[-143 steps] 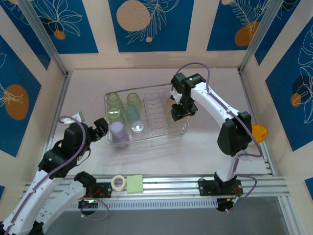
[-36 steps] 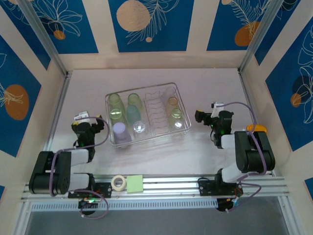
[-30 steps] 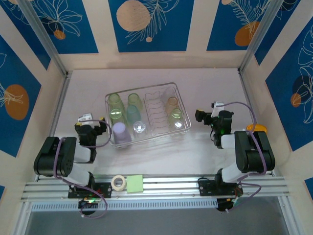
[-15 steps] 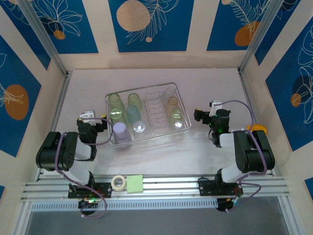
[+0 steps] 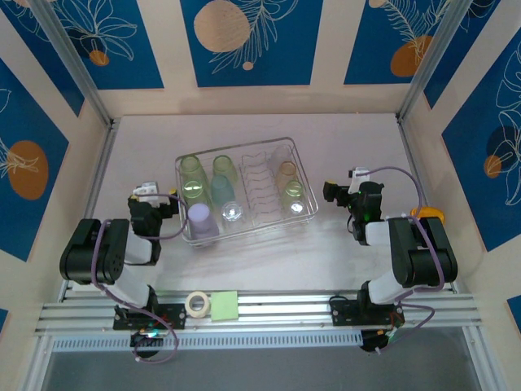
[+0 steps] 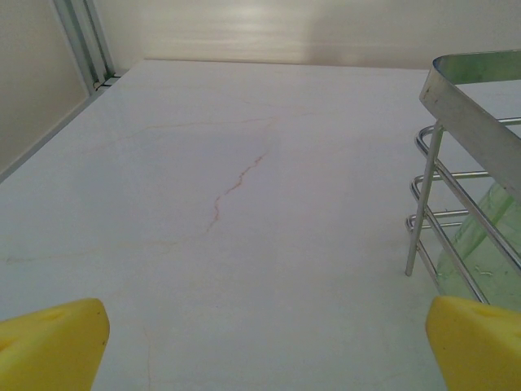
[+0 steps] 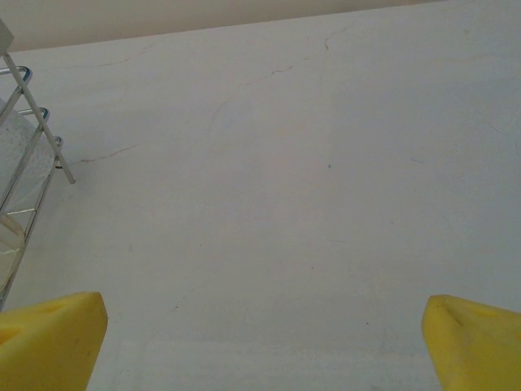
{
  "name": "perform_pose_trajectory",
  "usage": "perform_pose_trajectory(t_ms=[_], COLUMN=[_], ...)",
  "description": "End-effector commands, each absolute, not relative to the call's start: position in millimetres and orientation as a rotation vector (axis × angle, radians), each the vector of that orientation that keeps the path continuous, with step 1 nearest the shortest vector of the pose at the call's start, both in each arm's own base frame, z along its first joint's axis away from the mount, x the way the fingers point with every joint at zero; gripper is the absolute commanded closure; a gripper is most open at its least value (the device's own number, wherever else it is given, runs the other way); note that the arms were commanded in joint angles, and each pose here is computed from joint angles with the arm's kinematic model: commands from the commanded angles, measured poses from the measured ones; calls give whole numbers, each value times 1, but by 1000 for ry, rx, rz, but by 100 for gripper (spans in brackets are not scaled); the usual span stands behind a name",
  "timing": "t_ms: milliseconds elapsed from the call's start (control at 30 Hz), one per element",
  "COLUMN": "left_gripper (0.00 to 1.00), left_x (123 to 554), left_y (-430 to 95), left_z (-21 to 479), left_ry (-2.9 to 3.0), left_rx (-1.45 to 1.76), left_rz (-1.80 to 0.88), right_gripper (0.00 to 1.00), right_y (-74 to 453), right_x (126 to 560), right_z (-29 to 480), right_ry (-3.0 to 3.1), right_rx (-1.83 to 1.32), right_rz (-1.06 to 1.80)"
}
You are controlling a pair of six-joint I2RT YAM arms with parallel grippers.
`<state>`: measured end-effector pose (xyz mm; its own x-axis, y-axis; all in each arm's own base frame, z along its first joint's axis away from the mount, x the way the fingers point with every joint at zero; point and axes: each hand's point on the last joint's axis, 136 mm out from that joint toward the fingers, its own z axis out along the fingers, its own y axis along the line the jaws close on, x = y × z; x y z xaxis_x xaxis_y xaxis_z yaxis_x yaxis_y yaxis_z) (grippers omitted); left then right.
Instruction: Load the cups into the dish rack
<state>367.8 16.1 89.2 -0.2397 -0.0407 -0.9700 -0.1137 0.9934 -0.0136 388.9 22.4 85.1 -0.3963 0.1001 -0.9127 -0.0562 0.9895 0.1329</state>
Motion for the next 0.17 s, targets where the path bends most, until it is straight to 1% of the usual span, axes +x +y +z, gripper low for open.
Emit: perform_pose_trajectory(t_ms=[0,67,133], left_gripper=[0,0,0], left_x=[374,374,374], left_y=[10,10,10], left_z=[102,101,101], left_ry=[1778,1779,1779], left_rx=[-70,-71,-70], left_rz=[59,59,59], right_gripper=[1,1,1], right_y=[22,35,35], right_x=[397,395,393], right_z=[93,94,95], right_ry=[1947,1942,1934], right_rx=[12,-69,-75], right_rz=[142,177,173])
